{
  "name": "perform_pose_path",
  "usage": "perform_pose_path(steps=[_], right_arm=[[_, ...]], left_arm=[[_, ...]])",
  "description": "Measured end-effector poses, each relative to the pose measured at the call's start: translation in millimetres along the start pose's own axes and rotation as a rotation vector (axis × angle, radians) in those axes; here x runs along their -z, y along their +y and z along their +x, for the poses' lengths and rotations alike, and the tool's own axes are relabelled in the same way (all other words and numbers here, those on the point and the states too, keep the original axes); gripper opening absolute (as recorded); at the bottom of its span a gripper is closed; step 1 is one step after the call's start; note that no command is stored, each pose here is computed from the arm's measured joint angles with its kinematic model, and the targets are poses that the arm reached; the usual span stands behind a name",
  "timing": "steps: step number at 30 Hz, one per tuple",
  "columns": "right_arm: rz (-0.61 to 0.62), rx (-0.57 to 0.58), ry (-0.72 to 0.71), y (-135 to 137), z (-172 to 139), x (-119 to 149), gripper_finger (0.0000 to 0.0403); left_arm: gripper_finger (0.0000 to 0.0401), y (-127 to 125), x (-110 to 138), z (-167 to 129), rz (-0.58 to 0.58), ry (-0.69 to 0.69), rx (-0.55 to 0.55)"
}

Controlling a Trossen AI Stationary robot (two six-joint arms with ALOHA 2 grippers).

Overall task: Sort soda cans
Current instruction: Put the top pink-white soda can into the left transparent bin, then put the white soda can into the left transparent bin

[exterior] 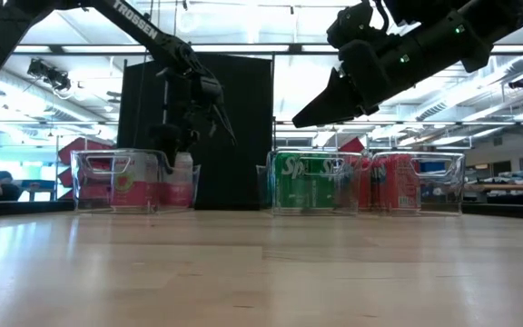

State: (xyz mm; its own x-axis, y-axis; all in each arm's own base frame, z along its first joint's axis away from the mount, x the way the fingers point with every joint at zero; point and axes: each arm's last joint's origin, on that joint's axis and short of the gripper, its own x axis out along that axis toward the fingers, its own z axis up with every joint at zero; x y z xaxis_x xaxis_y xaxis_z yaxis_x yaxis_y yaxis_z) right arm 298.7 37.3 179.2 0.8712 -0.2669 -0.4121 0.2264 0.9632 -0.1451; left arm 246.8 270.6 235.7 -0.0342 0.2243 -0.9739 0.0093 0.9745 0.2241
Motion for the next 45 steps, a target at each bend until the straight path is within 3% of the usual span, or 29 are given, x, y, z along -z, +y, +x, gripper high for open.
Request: perform_pose_path(steps=[5, 10, 13, 22, 34, 45], right_arm=[[0.000, 0.000, 0.000, 0.0, 0.0, 0.0, 0.0080], [0.000, 0.000, 0.000, 0.0, 0.0, 0.0, 0.0080], [0.000, 0.000, 0.000, 0.0, 0.0, 0.0, 0.0080], [0.000, 0.000, 0.000, 0.0, 0.0, 0.0, 0.0080], [0.000, 0.000, 0.000, 0.0, 0.0, 0.0, 0.0080], [0.001, 0.000, 0.000, 0.0, 0.0, 0.0, 0.0080]], left_arm=[[0.0293, 2.6, -1.3, 0.5, -0.028, 0.009, -0.044], [0.0371, 4.5, -1.0, 0.4, -0.090, 0.033, -0.084], [0.0391, 5.7, 0.5, 0.2, -0.097, 0.074, -0.123], [0.0390, 6.6, 2.3, -0.3, -0.093, 0.131, -0.172], [0.0391, -5.3, 6.7, -7.3, -0.057, 0.387, -0.280], [0.0392, -11.3, -10.9, -44.8, -0.118, 0.322, -0.320]])
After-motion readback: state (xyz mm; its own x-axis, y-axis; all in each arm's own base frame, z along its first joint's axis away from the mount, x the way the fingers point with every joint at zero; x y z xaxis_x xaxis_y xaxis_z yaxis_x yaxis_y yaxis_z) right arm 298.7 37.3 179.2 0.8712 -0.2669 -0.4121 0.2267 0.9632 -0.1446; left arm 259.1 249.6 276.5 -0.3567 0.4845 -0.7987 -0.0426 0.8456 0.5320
